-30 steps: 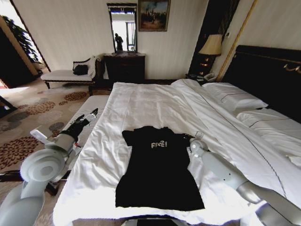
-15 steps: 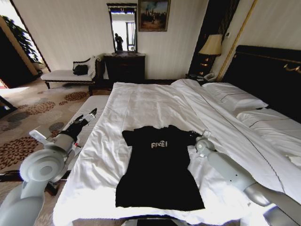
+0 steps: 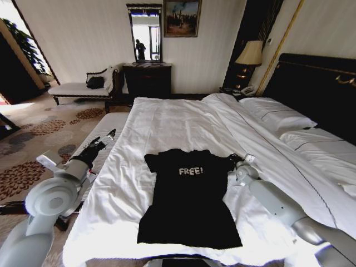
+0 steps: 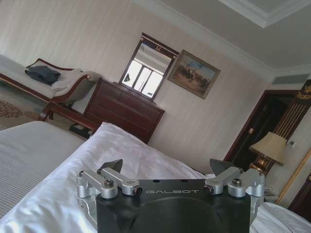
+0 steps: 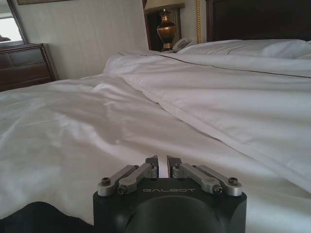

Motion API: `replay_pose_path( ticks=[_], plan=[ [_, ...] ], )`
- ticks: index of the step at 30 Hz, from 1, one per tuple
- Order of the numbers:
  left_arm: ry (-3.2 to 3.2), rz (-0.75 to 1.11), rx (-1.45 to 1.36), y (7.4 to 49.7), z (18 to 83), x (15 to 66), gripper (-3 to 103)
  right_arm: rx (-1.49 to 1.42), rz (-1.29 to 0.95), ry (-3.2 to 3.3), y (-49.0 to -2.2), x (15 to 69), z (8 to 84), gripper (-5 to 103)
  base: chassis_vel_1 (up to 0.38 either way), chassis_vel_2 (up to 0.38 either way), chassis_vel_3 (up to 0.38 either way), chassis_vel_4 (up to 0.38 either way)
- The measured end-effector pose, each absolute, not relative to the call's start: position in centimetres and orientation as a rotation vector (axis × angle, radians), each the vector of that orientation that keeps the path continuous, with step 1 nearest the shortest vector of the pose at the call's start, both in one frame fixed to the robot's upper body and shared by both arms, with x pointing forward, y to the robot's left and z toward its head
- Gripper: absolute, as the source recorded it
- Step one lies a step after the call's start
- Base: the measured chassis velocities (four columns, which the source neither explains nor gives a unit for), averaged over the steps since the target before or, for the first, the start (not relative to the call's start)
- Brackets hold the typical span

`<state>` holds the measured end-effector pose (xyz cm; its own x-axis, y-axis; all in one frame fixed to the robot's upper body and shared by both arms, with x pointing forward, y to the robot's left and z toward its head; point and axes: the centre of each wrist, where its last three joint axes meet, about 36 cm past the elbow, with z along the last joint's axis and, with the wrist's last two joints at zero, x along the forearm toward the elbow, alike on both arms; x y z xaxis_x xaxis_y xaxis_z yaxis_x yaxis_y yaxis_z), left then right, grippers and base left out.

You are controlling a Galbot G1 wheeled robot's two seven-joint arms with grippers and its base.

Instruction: Fold the clothes on the bed.

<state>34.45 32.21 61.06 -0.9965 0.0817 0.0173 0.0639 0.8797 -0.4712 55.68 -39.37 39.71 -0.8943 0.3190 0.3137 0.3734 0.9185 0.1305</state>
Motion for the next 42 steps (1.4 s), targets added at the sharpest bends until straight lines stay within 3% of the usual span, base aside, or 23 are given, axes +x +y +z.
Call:
replay_pose_path(
  ticks=[3,9,11,13,16,19,28,31,33,34,38,42],
  plan=[
    [-3.008,0.763,-0.104,32.4,60.9,34.3,100,-0.578,-0.329,-2.759,-38.8,54.6,41.9,22,0.0,0.0,0.0,0.0],
    [-3.005,0.771,-0.091,32.5,60.4,34.3,100,-0.66,-0.363,-2.687,-38.7,53.1,43.6,38,0.0,0.0,0.0,0.0],
    [-3.007,0.773,-0.091,32.5,60.5,34.3,100,-0.683,-0.386,-2.631,-38.3,52.3,43.6,49,0.0,0.0,0.0,0.0],
    [-3.011,0.773,-0.094,32.5,60.5,34.4,100,-0.713,-0.434,-2.538,-37.3,51.5,43.7,60,0.0,0.0,0.0,0.0],
    [-3.013,0.772,-0.097,32.5,60.6,34.5,100,-0.708,-0.466,-2.475,-36.2,50.8,43.7,65,0.0,0.0,0.0,0.0],
    [-3.011,0.768,-0.1,32.4,60.4,34.8,100,-0.663,-0.521,-2.399,-34.1,49.8,43.2,82,0.0,0.0,0.0,0.0],
    [-3.01,0.759,-0.1,32.4,60.3,35.3,100,-0.656,-0.573,-2.345,-32.9,50.4,42.0,103,0.0,0.0,0.0,0.0],
    [-3.01,0.759,-0.098,32.4,60.3,35.4,100,-0.648,-0.591,-2.359,-32.8,50.4,42.0,100,0.0,0.0,0.0,0.0],
    [-3.008,0.76,-0.1,32.4,60.2,35.5,100,-0.647,-0.602,-2.375,-32.8,50.5,42.0,90,0.0,0.0,0.0,0.0],
    [-3.008,0.76,-0.1,32.4,60.2,35.5,100,-0.647,-0.602,-2.375,-32.8,50.5,42.0,90,0.0,0.0,0.0,0.0],
    [-3.007,0.759,-0.103,32.3,60.1,35.8,100,-0.649,-0.607,-2.387,-32.9,50.3,42.2,68,0.0,0.0,0.0,0.0],
    [-3.005,0.758,-0.103,32.2,60.1,35.9,100,-0.647,-0.611,-2.389,-32.7,50.0,42.2,57,0.0,0.0,0.0,0.0]
  ],
)
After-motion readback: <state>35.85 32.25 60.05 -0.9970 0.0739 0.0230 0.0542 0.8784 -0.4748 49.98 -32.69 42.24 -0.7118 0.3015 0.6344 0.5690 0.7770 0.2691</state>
